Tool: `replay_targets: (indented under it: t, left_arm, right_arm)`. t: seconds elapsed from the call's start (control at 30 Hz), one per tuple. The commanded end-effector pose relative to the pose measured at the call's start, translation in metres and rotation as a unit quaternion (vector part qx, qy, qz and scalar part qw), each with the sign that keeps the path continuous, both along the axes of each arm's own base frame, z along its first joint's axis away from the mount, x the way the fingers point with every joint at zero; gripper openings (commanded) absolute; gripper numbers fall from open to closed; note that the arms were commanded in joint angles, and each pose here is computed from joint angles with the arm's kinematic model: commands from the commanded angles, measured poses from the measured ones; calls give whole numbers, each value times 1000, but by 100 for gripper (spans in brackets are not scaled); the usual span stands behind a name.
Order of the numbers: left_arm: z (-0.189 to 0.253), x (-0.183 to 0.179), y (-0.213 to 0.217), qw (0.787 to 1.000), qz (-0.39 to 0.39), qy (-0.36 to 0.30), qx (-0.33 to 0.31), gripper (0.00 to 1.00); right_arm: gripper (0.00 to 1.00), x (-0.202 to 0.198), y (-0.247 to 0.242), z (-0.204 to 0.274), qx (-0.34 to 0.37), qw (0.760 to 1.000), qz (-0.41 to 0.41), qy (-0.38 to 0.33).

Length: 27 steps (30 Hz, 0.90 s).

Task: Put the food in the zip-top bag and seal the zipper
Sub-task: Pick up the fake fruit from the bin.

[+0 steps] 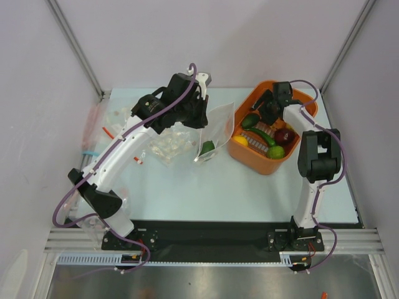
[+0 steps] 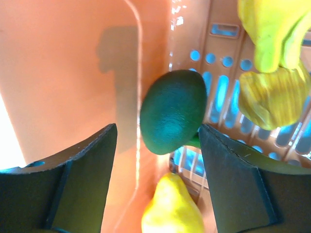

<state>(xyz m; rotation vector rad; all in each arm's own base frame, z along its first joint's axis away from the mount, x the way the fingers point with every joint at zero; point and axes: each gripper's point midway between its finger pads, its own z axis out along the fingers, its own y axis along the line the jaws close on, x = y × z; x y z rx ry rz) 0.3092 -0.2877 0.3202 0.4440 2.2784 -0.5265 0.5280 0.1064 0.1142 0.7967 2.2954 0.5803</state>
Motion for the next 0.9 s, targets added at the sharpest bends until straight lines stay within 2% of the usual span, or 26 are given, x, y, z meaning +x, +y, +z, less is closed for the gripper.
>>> replay_targets:
  t: [0.0,0.13,0.6,0.63,0.67,0.77,0.87]
  left_arm:
    - [35,-7,13,999,5,-40,-24,0]
    - [33,-9,17,999,10,-40,-24,0]
    - [28,-7,19,999,17,-38,-17,0]
    - [28,-7,19,999,17,-39,-16,0]
    - [30,-7,19,999,16,-41,-17,0]
    - [30,-5,18,999,16,-42,-13,0]
    - [31,-3,17,999,15,-43,-11,0]
  right_arm:
    - [74,-9,3,6,-19,999,25,5]
    - [77,-14,0,-12,-29,998,19,44]
    - [74,3,16,-32,-3,998,5,61]
    - [73,3,17,-33,-2,998,6,63]
    - [65,3,16,-33,-2,998,6,64]
    - [53,5,15,-26,-8,999,8,52]
    - [47,5,10,-8,-13,1000,6,22]
